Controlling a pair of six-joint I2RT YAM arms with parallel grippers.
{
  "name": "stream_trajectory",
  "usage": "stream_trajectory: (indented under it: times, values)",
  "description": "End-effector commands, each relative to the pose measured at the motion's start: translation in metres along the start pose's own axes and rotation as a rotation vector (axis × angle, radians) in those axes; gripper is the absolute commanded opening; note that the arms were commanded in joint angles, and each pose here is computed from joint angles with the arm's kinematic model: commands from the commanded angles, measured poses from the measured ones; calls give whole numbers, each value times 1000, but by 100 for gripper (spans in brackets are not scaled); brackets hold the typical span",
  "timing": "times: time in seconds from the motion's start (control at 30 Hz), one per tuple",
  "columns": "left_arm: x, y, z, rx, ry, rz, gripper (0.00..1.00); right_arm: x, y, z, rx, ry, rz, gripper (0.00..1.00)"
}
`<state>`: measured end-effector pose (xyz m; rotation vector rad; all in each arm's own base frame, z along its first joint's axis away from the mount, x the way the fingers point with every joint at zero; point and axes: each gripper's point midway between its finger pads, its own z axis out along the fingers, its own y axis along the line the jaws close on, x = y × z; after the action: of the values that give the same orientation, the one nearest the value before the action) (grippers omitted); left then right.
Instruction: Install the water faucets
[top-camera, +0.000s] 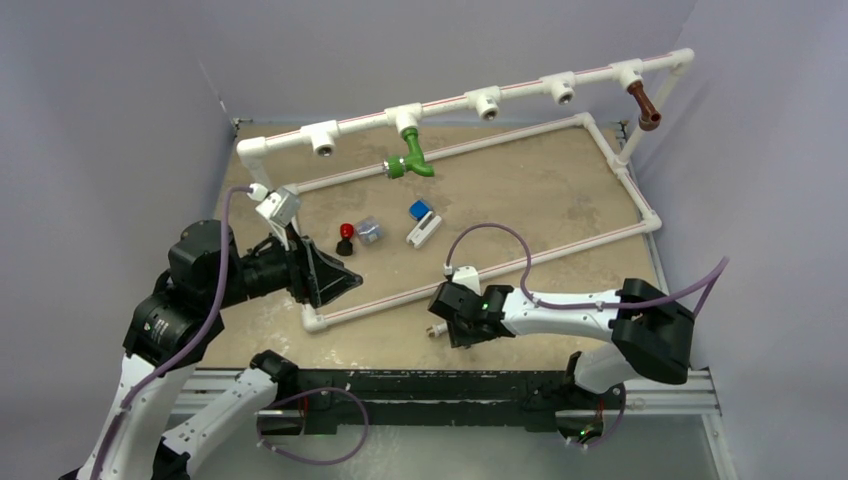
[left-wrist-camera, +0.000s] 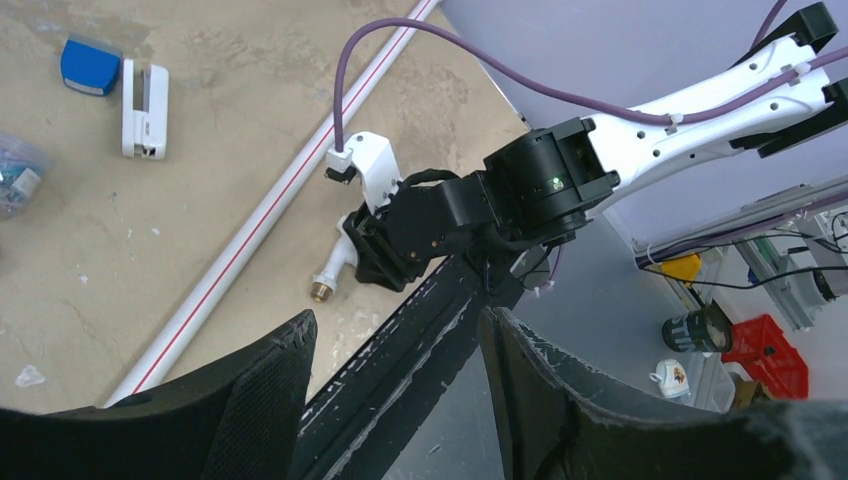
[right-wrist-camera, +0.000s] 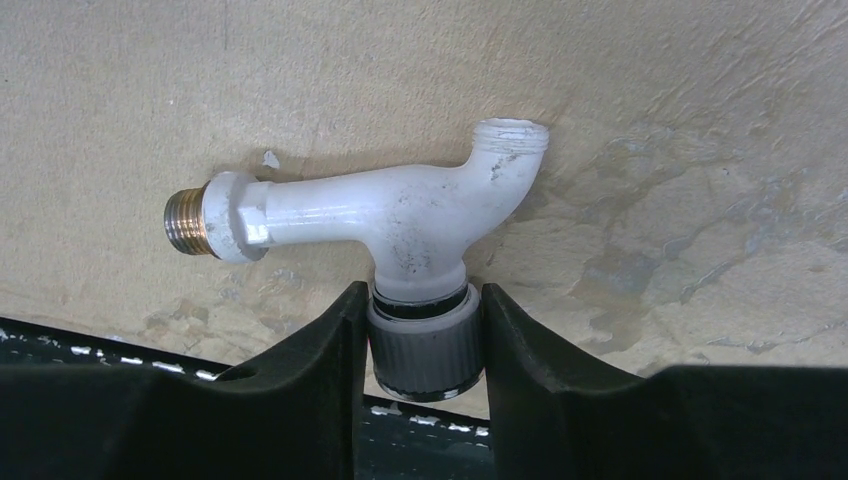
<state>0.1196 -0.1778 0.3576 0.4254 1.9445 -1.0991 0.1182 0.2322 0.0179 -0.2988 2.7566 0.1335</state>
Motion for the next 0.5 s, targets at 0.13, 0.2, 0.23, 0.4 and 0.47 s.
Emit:
stream_trajectory:
  times: [0.13,0.2,0.23,0.4,0.47]
  values:
    - [17,10,-3,-51,36,-54,60,-7,10,-17,-55,-24,-13,0]
    - [25,17,-3,-77,59,-70,60,-8,16,-24,-95,-27,-15,0]
    - [30,21,-2,-87,70,-79,60,-9,19,-28,-117,-26,-19,0]
    - [52,27,3,-80,119,-142,61,-14,34,-47,-211,-31,-30,0]
    - [61,30,7,-75,144,-176,61,-17,43,-55,-260,-35,-35,0]
